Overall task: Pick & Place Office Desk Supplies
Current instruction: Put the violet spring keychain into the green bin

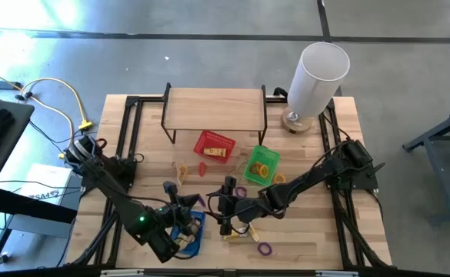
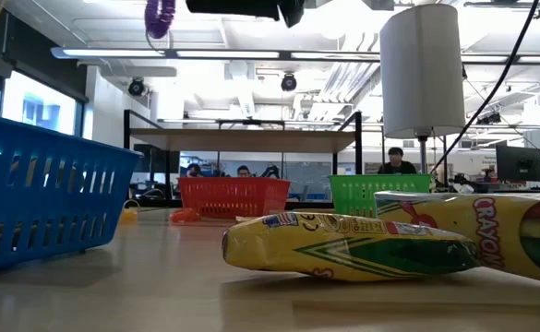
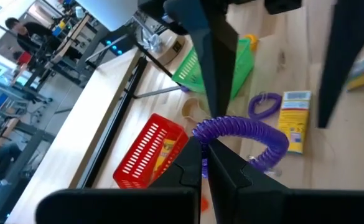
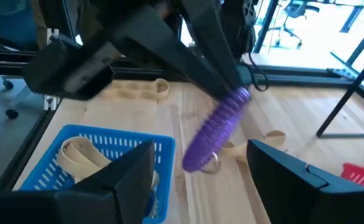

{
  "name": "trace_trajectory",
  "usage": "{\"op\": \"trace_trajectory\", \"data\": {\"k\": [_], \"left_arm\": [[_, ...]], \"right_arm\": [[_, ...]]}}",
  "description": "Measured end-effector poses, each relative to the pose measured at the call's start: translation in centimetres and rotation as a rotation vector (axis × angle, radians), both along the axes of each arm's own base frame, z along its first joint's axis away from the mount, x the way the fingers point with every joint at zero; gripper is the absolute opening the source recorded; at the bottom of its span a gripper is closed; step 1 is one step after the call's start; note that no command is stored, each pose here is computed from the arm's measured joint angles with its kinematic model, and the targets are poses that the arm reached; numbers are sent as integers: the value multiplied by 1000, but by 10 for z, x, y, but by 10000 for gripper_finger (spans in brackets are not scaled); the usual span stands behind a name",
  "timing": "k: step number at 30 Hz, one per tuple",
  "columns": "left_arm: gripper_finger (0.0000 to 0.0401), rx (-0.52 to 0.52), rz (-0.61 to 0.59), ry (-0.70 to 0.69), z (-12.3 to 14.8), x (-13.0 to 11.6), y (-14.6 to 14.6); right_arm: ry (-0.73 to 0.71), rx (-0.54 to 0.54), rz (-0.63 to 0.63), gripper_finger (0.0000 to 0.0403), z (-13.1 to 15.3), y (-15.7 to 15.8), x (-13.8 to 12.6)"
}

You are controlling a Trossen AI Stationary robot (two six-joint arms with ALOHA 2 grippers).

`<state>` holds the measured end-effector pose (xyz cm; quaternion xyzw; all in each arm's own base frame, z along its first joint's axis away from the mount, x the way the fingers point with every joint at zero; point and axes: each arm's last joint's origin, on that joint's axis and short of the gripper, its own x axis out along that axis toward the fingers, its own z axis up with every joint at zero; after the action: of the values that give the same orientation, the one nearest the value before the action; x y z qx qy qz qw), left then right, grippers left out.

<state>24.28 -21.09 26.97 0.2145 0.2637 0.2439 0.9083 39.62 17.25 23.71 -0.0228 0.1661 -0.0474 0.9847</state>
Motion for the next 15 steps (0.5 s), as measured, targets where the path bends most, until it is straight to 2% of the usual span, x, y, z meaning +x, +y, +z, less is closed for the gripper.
{"op": "trace_trajectory", "data": {"k": [15], "left_arm": [[2, 4, 47, -19, 1, 9, 10]], "right_arm": [[-10, 24, -62, 244, 1, -21, 9]]}}
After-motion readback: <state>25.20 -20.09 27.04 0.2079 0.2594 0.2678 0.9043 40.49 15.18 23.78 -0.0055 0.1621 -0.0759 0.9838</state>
